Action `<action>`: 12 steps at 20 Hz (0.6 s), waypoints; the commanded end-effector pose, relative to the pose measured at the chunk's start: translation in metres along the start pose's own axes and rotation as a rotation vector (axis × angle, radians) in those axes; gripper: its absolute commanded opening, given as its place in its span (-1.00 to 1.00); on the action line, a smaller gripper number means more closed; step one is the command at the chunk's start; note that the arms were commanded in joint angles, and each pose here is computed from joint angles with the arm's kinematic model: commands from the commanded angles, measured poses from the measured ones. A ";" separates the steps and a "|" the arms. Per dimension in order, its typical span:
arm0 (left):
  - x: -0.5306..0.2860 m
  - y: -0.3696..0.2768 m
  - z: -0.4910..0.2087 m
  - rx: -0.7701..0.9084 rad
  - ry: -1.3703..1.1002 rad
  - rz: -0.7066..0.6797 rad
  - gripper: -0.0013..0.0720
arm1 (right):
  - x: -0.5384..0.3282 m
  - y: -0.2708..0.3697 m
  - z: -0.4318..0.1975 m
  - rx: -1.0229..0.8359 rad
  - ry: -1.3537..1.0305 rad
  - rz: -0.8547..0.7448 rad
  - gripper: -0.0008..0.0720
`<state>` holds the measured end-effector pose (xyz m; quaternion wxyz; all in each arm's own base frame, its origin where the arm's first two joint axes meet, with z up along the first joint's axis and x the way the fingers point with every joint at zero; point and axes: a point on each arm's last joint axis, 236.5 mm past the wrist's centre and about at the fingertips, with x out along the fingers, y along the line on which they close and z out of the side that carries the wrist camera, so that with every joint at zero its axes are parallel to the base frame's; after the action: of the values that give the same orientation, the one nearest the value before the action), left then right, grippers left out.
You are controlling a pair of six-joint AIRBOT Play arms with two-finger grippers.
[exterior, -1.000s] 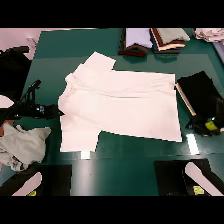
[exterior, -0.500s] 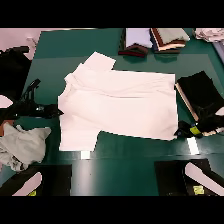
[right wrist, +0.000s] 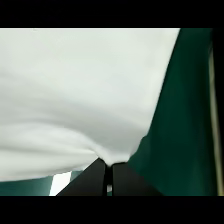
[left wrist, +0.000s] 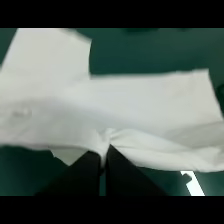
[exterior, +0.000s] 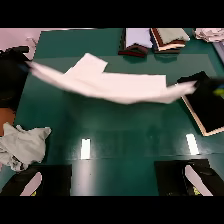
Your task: Fold the shirts.
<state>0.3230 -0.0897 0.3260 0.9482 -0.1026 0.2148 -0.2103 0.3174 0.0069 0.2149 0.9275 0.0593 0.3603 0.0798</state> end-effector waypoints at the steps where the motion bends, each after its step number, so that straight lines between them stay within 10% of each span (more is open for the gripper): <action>1: -0.123 -0.085 0.106 0.215 -0.357 -0.027 -0.90 | -0.144 0.035 0.103 -0.136 -0.451 -0.082 -0.94; 7: -0.249 -0.138 0.168 0.346 -0.721 0.053 -0.90 | -0.247 0.040 0.138 -0.188 -0.633 -0.248 -0.94; 12: -0.172 -0.077 0.145 0.217 -0.509 0.118 -0.90 | -0.205 0.019 0.147 -0.116 -0.477 -0.198 -0.94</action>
<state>0.1883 -0.0780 0.5685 0.9814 -0.0210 -0.1001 -0.1625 0.2516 -0.0150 0.4719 0.9953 -0.0299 0.0911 -0.0108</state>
